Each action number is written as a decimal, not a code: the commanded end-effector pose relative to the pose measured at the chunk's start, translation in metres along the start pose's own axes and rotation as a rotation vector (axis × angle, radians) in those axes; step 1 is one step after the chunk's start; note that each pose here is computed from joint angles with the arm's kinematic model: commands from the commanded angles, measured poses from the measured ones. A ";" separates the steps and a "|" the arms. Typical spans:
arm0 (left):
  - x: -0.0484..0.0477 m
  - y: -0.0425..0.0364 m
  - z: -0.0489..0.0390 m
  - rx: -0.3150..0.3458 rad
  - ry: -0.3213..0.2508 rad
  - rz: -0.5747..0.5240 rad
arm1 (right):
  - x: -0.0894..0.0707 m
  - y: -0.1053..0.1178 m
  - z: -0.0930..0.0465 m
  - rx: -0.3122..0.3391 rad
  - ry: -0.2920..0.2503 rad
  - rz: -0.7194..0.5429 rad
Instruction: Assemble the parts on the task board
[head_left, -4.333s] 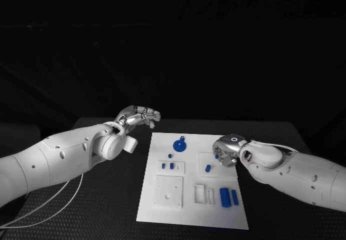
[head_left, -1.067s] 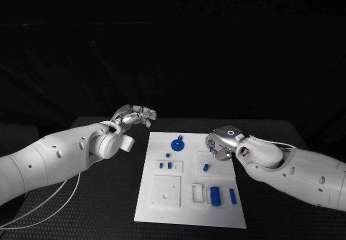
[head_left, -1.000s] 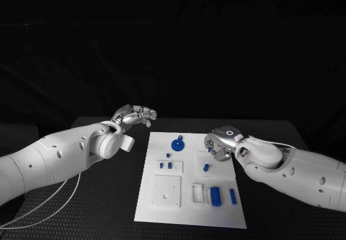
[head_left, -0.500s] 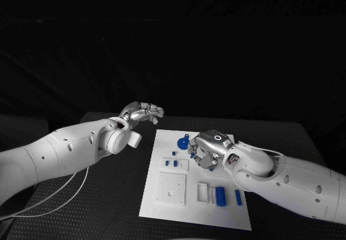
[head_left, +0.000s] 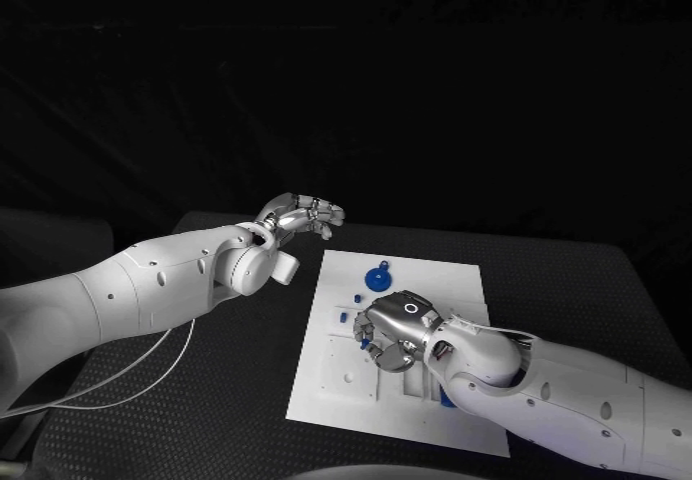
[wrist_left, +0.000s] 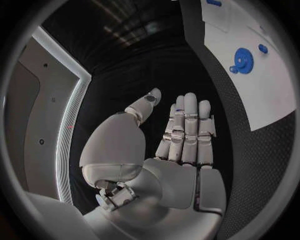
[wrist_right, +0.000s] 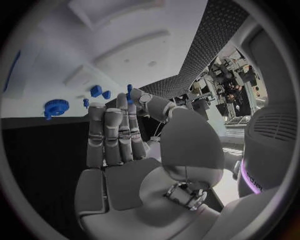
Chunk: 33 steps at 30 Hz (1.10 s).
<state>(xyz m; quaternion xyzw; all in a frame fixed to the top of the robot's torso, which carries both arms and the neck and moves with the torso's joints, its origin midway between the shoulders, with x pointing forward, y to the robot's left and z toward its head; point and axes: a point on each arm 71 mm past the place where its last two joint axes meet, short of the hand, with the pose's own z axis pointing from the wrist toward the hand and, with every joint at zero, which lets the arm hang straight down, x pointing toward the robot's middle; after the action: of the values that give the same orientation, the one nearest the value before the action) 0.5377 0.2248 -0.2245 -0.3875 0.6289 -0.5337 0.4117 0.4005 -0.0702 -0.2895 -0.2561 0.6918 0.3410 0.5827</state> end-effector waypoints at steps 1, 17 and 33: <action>0.0021 -0.0015 0.0009 0.008 0.000 -0.009 | 0.006 0.002 0.000 -0.022 0.029 -0.038; 0.0031 -0.0017 0.0010 0.007 0.005 -0.011 | 0.025 -0.001 -0.002 -0.008 0.077 -0.061; 0.0032 -0.0016 0.0007 0.006 0.007 -0.012 | 0.028 -0.001 -0.001 0.003 0.071 -0.058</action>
<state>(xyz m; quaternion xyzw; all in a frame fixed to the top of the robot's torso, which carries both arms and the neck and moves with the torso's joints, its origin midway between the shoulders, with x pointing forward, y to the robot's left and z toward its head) 0.5374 0.2231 -0.2244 -0.3879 0.6289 -0.5349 0.4098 0.3968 -0.0713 -0.3164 -0.2817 0.7066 0.3162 0.5668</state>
